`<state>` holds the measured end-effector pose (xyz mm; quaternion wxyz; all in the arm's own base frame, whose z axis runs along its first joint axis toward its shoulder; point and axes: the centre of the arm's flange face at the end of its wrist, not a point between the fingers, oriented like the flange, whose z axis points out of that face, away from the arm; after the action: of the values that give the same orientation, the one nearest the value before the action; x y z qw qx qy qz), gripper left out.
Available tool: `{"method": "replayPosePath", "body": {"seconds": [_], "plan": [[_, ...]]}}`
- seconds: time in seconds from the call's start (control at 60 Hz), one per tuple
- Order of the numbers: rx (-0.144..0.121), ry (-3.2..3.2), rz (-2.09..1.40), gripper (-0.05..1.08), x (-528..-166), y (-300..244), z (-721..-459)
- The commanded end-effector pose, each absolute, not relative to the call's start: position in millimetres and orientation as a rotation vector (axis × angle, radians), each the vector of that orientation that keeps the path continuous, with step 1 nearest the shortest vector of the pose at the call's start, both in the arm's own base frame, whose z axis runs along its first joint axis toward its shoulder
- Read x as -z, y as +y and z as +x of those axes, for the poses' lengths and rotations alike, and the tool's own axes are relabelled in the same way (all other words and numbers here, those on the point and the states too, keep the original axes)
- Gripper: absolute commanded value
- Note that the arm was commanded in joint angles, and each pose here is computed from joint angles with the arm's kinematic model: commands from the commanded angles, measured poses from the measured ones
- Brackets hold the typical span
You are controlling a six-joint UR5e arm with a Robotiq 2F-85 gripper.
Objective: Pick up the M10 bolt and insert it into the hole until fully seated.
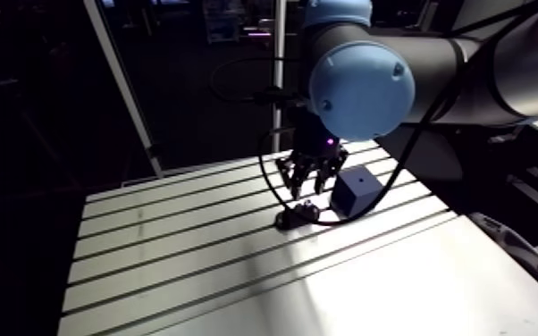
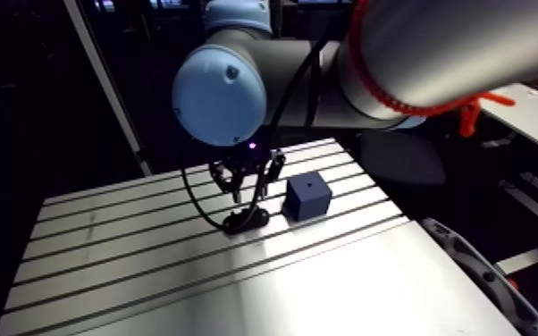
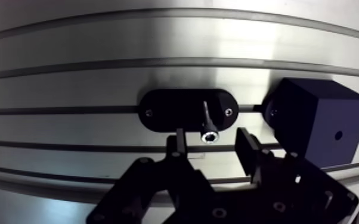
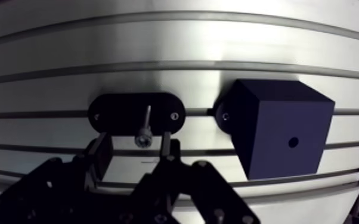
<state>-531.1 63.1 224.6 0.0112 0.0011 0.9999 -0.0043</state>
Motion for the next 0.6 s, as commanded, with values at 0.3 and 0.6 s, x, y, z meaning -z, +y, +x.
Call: {"method": "replayPosePath", "body": {"seconds": [0.3, 0.6], "plan": [[-0.002, 3.11, 0.003, 0.48, -219.9, 64.3, -531.1], [-0.009, 3.108, 0.003, 0.5, -216.2, 65.0, -531.6]]}}
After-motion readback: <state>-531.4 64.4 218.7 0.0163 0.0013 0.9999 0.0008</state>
